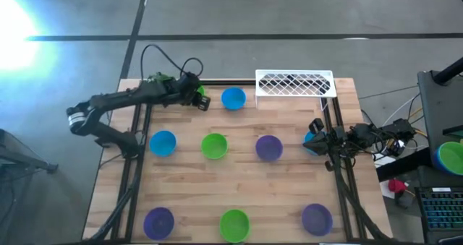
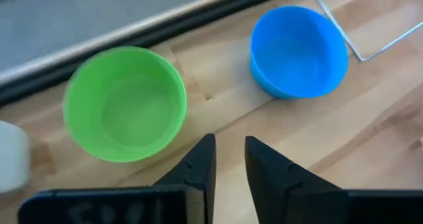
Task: Pick & Place Mini bowls
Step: Put the top green bowl on the shelf
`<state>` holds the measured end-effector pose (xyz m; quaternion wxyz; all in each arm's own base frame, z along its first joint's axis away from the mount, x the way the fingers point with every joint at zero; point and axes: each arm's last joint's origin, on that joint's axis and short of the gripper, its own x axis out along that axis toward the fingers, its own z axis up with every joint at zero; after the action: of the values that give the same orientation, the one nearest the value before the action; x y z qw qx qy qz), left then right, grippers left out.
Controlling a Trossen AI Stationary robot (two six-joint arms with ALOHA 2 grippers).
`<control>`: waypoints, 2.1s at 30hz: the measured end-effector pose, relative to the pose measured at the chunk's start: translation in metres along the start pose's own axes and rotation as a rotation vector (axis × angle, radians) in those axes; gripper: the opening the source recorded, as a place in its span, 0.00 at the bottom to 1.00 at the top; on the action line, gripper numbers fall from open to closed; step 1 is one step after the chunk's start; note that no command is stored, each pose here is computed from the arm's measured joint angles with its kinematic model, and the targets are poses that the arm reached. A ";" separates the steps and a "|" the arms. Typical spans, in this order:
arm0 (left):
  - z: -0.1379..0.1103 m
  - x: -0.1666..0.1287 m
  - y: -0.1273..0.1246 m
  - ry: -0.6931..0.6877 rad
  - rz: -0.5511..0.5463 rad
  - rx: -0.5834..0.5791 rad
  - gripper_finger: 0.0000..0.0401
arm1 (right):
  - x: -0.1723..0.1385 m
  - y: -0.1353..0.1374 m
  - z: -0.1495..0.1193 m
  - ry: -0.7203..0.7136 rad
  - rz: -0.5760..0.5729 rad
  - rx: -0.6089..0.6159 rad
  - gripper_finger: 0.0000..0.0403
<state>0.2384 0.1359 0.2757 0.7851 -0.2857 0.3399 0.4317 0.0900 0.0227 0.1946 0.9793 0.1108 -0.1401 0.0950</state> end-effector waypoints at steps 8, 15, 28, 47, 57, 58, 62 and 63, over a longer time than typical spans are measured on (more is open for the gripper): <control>0.008 0.035 0.000 0.091 0.033 -0.011 0.19 | 0.000 0.000 0.000 0.000 0.000 0.000 0.02; 0.006 0.067 0.010 0.160 0.112 -0.026 0.19 | 0.000 0.000 0.000 0.000 0.000 0.000 0.02; 0.003 0.100 0.013 0.186 0.153 0.051 0.19 | 0.000 0.000 0.000 0.001 0.000 0.000 0.02; -0.005 0.116 0.014 0.265 0.158 0.179 0.02 | 0.000 -0.001 0.000 -0.002 -0.018 0.000 0.02; 0.014 0.075 0.001 0.258 0.123 0.305 0.00 | 0.000 -0.001 0.000 -0.002 -0.018 -0.015 0.02; 0.016 0.068 -0.002 0.231 0.117 0.333 0.00 | 0.000 -0.001 0.000 -0.002 -0.021 -0.015 0.02; 0.016 0.036 -0.018 0.118 0.127 0.460 0.00 | 0.000 -0.004 0.001 -0.023 -0.134 0.027 0.02; 0.015 0.028 -0.022 0.093 0.130 0.495 0.00 | 0.000 -0.005 0.001 -0.029 -0.160 0.033 0.02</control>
<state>0.2726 0.1505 0.2662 0.7853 -0.0821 0.4885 0.3715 0.0904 0.0181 0.1943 0.9797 0.1390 -0.1434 0.0170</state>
